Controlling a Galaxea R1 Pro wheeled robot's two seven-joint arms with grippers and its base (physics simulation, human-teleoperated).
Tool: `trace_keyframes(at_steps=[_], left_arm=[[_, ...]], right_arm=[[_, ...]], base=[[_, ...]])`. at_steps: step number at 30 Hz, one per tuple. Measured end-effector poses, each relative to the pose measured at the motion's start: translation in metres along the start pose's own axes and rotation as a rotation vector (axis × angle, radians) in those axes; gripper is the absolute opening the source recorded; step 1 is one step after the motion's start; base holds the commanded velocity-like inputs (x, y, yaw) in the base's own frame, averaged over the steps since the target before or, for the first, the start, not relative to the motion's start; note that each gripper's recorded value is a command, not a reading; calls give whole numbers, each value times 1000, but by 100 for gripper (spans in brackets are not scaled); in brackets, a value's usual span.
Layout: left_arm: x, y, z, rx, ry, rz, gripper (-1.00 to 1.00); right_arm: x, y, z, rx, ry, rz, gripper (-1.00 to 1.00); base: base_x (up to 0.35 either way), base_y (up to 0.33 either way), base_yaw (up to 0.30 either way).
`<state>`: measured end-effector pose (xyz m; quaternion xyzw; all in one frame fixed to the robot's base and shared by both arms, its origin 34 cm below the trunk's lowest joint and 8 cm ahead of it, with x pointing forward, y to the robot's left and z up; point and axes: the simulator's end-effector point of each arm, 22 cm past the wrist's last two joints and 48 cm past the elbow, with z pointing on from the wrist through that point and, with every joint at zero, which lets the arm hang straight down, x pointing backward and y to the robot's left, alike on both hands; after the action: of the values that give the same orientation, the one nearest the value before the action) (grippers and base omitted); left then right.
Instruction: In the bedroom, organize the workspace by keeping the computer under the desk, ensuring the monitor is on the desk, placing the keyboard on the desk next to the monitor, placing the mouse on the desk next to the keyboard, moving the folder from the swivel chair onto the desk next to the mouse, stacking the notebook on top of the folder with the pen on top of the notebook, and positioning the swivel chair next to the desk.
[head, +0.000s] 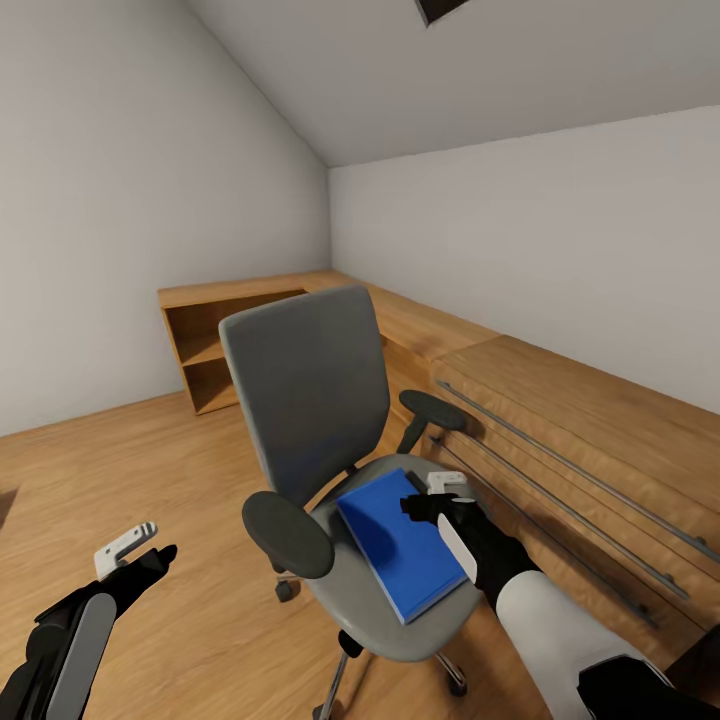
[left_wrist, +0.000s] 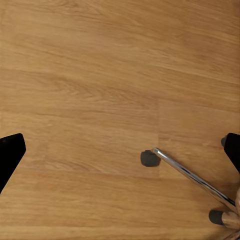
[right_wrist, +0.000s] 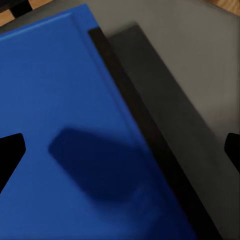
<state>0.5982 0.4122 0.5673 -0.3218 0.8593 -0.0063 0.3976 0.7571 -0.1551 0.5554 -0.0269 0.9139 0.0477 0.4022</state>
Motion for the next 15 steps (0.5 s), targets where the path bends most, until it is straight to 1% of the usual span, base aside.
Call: trace_keyframes(at_steps=[4,9,15], left_arm=[[0,0,0,-1,-1,-1,100],[8,5,6,-1,-2,-1,100],[8,5,6,-1,-1,-1,100]], right_arm=[[0,0,0,1,1,0,100],[8,0,5,2,-2,-1,100],[8,0,5,2,-2,-2,100]], base=[[0,0,0],[0,0,0],[0,0,0]])
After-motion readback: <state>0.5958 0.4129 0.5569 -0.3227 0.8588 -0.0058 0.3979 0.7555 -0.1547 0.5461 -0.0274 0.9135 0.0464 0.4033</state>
